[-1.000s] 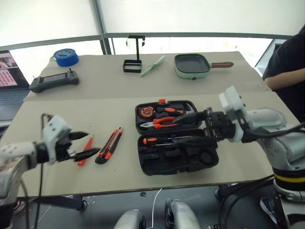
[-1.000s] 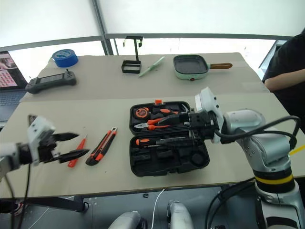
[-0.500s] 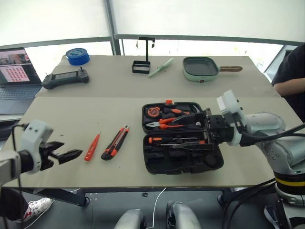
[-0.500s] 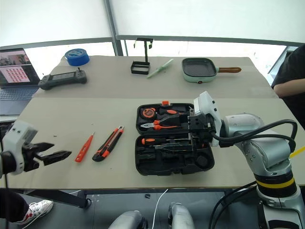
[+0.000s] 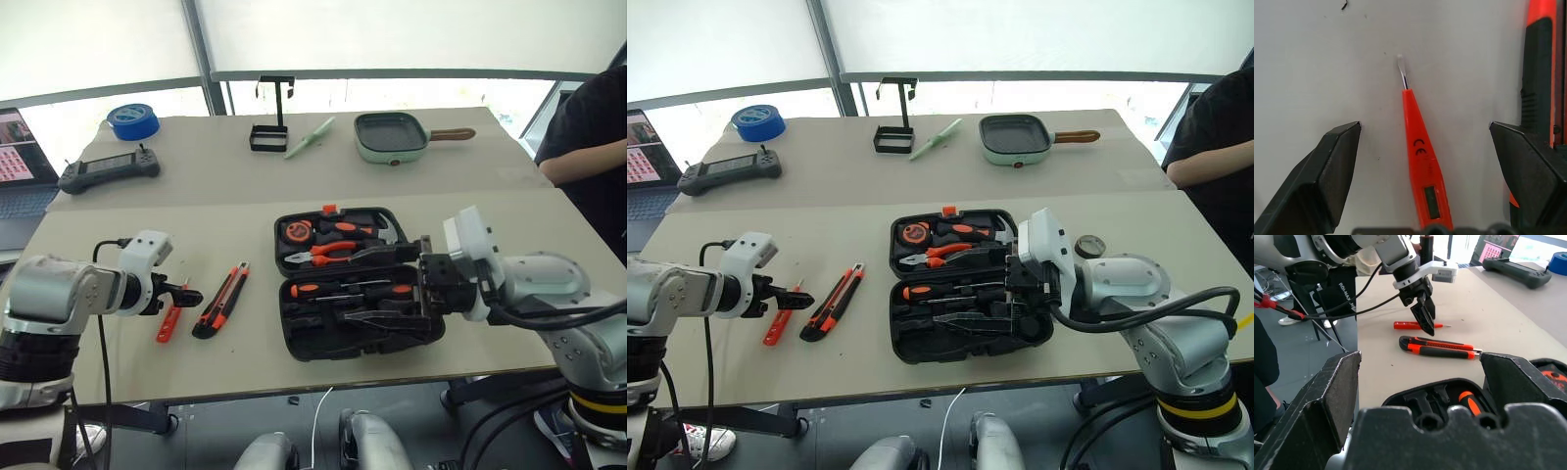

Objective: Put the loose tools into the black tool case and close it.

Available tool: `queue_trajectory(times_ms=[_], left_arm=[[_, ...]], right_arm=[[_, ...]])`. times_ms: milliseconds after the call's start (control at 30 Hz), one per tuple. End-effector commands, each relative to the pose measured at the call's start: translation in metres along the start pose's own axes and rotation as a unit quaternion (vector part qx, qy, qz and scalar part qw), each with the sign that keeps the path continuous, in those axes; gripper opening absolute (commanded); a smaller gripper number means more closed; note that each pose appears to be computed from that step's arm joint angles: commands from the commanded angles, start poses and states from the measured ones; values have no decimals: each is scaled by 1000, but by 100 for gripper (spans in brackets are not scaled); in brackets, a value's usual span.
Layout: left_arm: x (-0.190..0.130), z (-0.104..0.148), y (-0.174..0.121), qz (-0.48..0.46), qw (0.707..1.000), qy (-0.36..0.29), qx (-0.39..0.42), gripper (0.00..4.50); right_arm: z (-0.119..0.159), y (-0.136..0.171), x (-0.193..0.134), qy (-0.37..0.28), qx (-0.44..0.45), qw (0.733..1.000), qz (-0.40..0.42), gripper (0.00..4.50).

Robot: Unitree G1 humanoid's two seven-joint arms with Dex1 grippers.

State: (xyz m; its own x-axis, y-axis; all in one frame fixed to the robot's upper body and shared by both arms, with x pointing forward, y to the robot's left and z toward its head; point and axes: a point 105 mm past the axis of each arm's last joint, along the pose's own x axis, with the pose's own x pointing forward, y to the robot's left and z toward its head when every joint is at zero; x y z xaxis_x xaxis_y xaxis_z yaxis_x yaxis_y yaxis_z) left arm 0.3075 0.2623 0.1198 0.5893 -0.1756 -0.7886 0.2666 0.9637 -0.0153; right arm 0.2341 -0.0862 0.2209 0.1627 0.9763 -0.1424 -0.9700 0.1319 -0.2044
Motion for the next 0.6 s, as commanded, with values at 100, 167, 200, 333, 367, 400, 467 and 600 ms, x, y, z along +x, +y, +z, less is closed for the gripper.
queue_trajectory(times_ms=[100,167,200,333,367,400,467,600], left_arm=[[2,-20,7,33,999,42,7,424],[3,-26,4,28,998,49,4,375],[4,-29,1,21,998,53,3,350],[3,-36,-5,16,998,59,0,186],[3,-36,-5,17,998,59,1,145],[2,-37,-5,19,998,59,-1,111],[0,-36,-2,26,998,57,0,37],[-11,-12,4,19,998,6,56,35]], right_arm=[[9,2,-2,-9,-20,1000,-8,450],[9,1,-3,-6,-21,1000,-13,450],[9,0,-4,-4,-22,1000,-14,450],[8,-1,-6,0,-24,1000,-16,450],[8,-1,-6,1,-24,1000,-16,450],[8,-2,-7,1,-25,1000,-16,450],[7,-2,-7,3,-25,1000,-16,450],[2,-4,-10,12,-15,1000,-23,450]])
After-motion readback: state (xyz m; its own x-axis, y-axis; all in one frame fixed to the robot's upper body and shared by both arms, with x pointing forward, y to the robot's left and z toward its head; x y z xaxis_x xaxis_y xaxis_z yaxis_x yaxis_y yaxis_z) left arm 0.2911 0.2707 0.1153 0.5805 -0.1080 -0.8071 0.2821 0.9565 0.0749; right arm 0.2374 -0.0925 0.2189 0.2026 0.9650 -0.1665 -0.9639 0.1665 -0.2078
